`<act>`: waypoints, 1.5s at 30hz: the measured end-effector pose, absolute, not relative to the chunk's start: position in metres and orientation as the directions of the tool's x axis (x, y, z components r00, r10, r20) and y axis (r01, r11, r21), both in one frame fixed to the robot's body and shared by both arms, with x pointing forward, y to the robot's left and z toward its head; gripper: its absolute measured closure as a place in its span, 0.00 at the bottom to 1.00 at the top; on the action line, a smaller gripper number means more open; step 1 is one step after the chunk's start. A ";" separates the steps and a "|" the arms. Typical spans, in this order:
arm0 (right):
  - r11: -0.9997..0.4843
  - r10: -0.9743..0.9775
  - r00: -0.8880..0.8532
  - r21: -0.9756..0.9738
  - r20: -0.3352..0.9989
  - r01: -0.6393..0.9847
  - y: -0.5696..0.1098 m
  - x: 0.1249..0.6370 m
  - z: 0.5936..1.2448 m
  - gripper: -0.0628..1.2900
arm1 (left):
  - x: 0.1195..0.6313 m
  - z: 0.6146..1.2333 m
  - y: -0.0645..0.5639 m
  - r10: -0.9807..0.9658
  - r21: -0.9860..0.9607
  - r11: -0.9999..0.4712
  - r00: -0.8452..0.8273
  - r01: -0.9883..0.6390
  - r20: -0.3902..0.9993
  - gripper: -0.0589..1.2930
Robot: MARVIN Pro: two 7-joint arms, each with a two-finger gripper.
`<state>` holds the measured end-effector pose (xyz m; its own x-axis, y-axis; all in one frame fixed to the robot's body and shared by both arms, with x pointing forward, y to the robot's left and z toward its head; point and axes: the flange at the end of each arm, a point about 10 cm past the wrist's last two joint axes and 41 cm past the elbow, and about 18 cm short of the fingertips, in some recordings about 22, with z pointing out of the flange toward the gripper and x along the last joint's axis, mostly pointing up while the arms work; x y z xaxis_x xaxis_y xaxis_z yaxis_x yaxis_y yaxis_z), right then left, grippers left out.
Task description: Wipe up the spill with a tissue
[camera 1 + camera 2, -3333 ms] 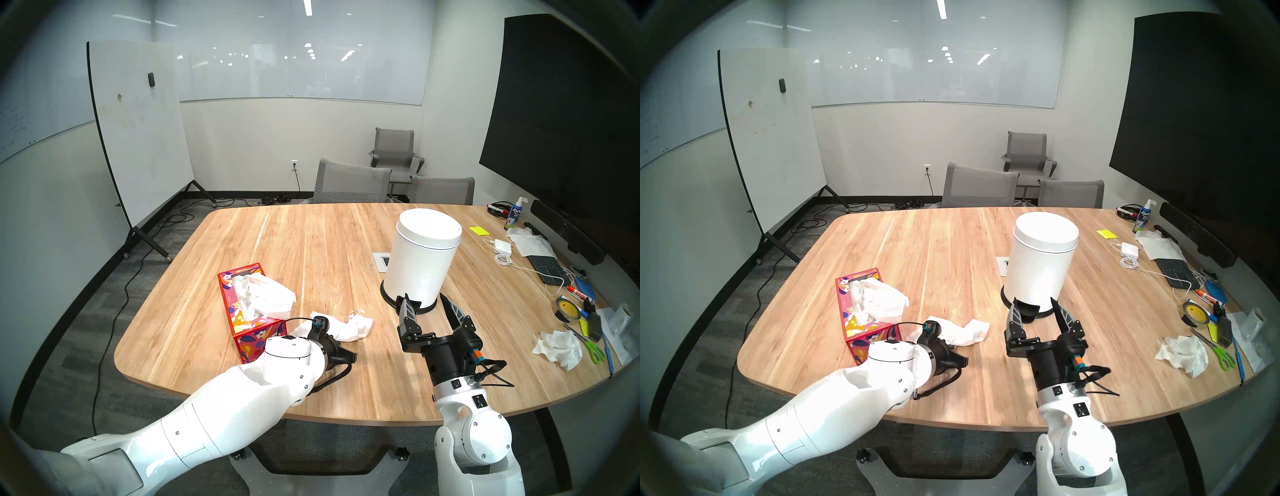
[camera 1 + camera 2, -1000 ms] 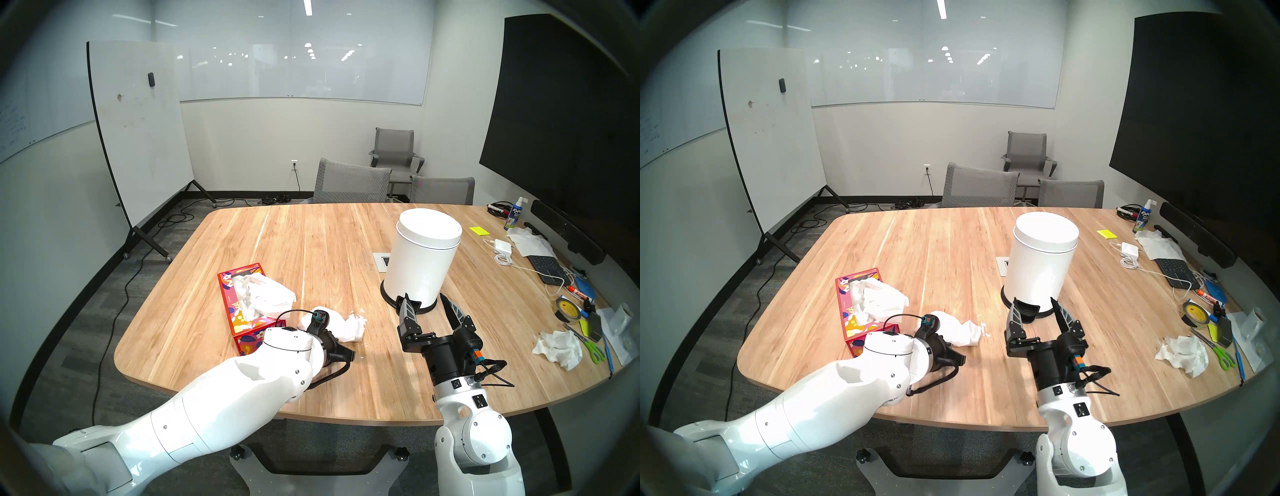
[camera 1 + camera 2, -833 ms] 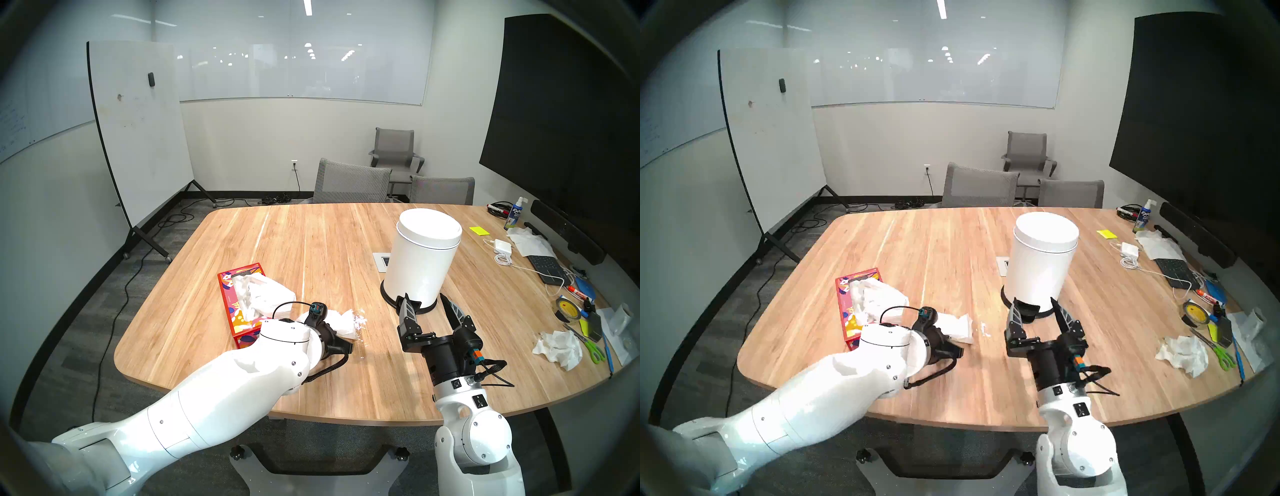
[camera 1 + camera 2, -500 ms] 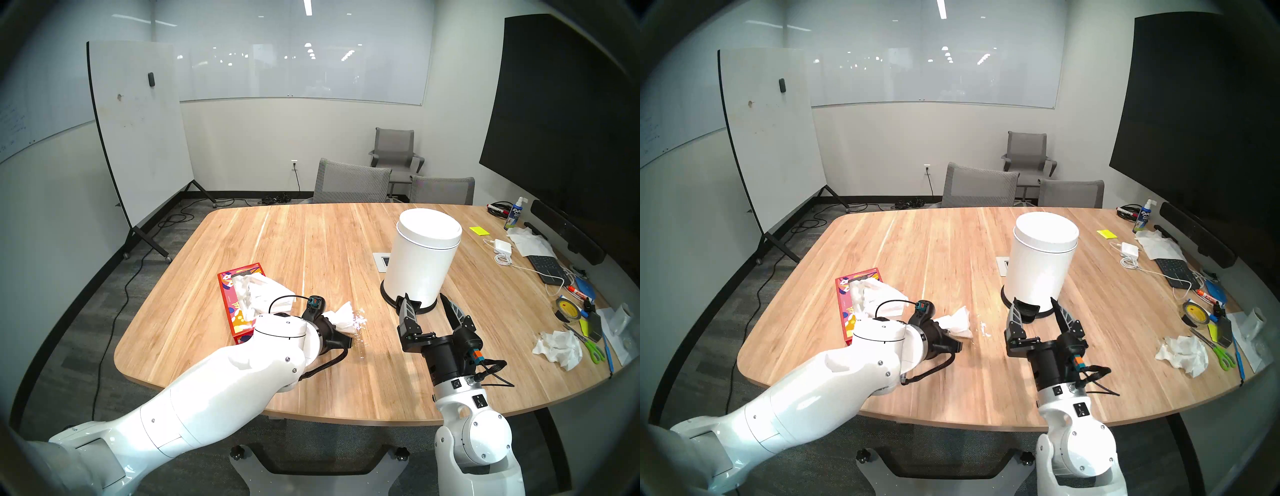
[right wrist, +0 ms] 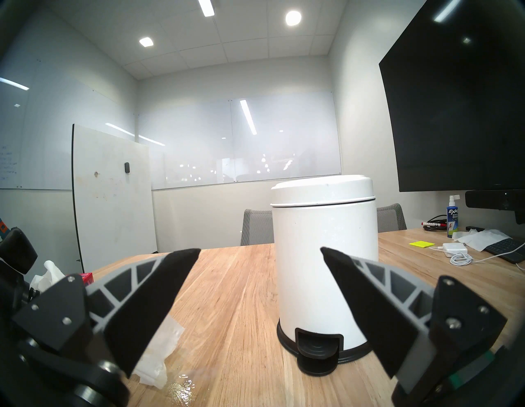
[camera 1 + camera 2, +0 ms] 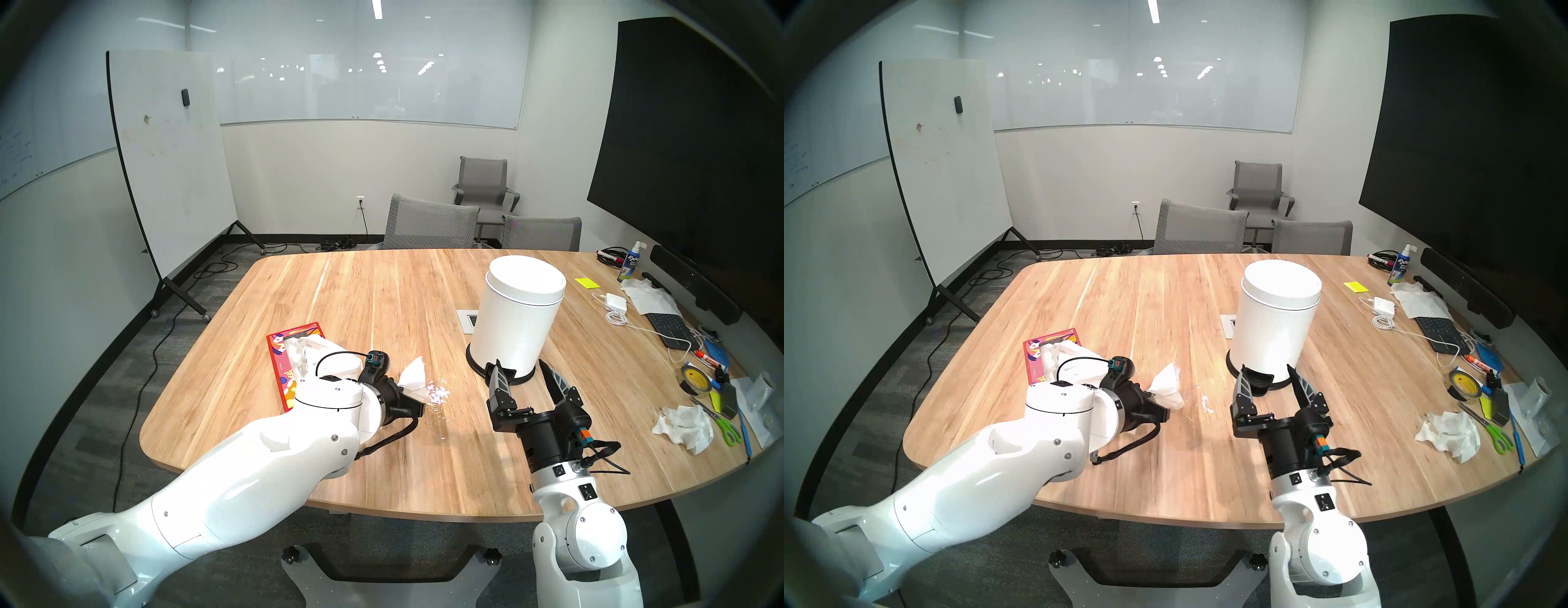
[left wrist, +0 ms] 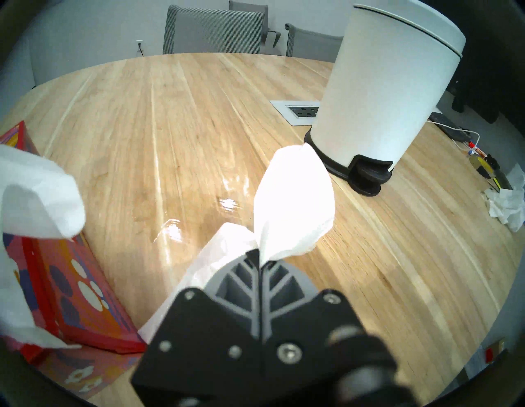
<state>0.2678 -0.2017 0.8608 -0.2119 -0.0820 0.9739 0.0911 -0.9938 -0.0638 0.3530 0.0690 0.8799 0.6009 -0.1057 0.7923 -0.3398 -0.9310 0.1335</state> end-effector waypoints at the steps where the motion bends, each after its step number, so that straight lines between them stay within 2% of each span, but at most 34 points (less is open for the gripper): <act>1: -0.994 -0.082 -0.212 -0.064 0.974 0.091 -0.202 0.268 0.861 0.05 | 0.353 0.883 0.070 -0.106 0.130 -0.932 0.596 -0.339 0.796 0.97; 17: -0.994 -0.082 -0.212 -0.064 0.974 0.091 -0.202 0.268 0.861 0.05 | 0.343 0.942 0.066 -0.097 0.115 -0.925 0.516 -0.363 0.851 0.97; 34: -0.994 -0.081 -0.213 -0.063 0.974 0.091 -0.202 0.268 0.861 0.05 | 0.340 0.953 0.064 -0.102 0.101 -0.931 0.516 -0.351 0.850 0.97; 40: -0.994 -0.069 -0.249 -0.045 0.966 0.101 -0.201 0.268 0.858 0.05 | 0.340 0.953 0.064 -0.100 0.100 -0.933 0.515 -0.347 0.851 0.97; 45: -0.987 -0.073 -0.349 -0.018 0.934 0.157 -0.187 0.276 0.890 0.05 | 0.341 0.952 0.065 -0.101 0.097 -0.935 0.519 -0.341 0.849 0.97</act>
